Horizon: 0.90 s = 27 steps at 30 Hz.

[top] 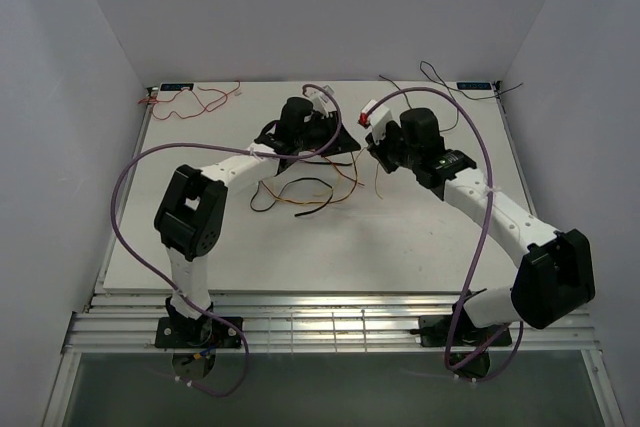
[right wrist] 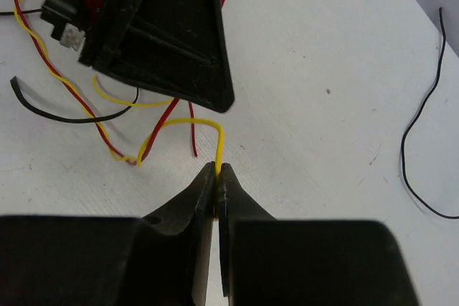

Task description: Untangle the cables

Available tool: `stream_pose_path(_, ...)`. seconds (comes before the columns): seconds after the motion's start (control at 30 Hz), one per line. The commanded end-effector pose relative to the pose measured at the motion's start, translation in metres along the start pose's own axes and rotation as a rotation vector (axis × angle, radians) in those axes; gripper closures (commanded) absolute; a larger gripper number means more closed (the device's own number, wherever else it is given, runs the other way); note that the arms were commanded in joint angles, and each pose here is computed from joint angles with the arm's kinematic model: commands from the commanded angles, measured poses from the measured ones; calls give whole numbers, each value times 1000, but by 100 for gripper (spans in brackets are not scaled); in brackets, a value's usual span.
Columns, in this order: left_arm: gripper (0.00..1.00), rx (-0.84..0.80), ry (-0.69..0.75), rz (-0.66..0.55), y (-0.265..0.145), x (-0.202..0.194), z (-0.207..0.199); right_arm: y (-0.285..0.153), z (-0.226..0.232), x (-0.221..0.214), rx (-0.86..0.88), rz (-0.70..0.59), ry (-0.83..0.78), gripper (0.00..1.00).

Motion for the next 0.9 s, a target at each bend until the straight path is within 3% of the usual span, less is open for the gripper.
stream_pose_path(0.0,69,-18,35,-93,-15,9,-30,-12,-2,17,-29,-94,-22,92)
stream_pose_path(0.13,100,-2,53,-151,-24,14,-41,-21,-3,15,-72,-87,-21,92)
stream_pose_path(0.27,100,29,90,-213,-38,21,-49,-30,-13,12,-186,-55,-7,92)
stream_pose_path(0.37,100,56,120,-281,-53,30,-59,-41,-34,5,-392,30,25,92)
stream_pose_path(0.5,100,144,238,-419,-86,56,-82,-61,-67,3,-689,163,56,92)
stream_pose_path(0.57,100,187,292,-567,-118,80,-109,-76,-82,1,-831,238,63,92)
stream_pose_path(0.77,100,138,482,-914,-232,125,-199,-138,-139,37,-1176,157,105,92)
stream_pose_path(0.87,100,108,542,-1025,-269,132,-224,-172,-160,57,-1279,86,131,92)
Point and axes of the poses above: each gripper's point midway between its finger pads, its own y axis out along the fingers, its own z axis along the line the jaws close on, x = y × z, the point moved 7 cm from there along -y, back along the fingers, and after that the axes turned 13 degrees about -y, right-handed, at the moved point
